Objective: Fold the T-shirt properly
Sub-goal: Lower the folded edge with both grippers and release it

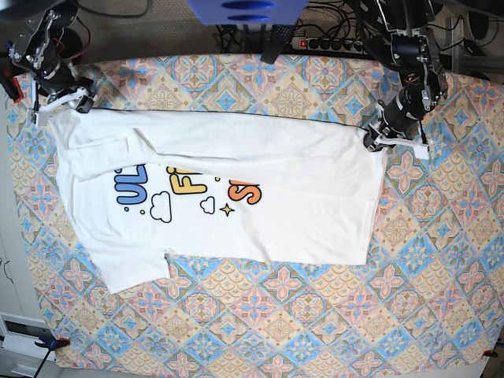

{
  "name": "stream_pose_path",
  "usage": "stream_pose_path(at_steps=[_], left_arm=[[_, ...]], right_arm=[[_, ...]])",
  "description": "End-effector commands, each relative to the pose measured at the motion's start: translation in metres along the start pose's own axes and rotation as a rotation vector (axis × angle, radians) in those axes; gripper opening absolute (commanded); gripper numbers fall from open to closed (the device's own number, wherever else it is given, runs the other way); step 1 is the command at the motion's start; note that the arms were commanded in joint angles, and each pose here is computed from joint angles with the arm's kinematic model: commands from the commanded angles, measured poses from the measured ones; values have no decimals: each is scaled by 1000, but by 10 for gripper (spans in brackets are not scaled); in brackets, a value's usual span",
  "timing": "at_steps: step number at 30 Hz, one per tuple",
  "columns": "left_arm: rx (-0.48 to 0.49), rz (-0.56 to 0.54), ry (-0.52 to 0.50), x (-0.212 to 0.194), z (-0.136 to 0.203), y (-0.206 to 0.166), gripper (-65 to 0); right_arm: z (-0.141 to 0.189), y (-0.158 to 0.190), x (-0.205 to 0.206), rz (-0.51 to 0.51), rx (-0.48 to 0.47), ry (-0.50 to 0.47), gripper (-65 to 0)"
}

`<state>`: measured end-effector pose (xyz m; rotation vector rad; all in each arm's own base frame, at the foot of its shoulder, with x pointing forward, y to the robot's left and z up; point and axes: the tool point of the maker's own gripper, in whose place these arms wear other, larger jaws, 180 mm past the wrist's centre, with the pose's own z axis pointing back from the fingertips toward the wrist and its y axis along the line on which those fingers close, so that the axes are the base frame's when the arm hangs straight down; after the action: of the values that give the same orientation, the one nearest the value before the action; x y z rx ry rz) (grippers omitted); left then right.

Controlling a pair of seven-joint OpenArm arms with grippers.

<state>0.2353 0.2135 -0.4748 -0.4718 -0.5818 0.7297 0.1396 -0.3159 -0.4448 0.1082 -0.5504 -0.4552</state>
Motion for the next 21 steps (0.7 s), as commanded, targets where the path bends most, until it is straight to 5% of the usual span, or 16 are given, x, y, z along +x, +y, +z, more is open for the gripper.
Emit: stream_pose_path(at_steps=[1,5,10,21], left_arm=[[-1,-9,13,0,2,0,-650],[14,-5,20,-5,5,7,-650],[25,-19,22,-3,8,12,-650],[40,-13,32,-8,12,20,-650]], right_arm=[[6,-11,14,0,-19,-43,-355],[7,-23,10,-34,-43,-39,-336],[-2,-10,36,-45,-10,-93,-231],[-21,-8,45,-129,16,-75,-225]])
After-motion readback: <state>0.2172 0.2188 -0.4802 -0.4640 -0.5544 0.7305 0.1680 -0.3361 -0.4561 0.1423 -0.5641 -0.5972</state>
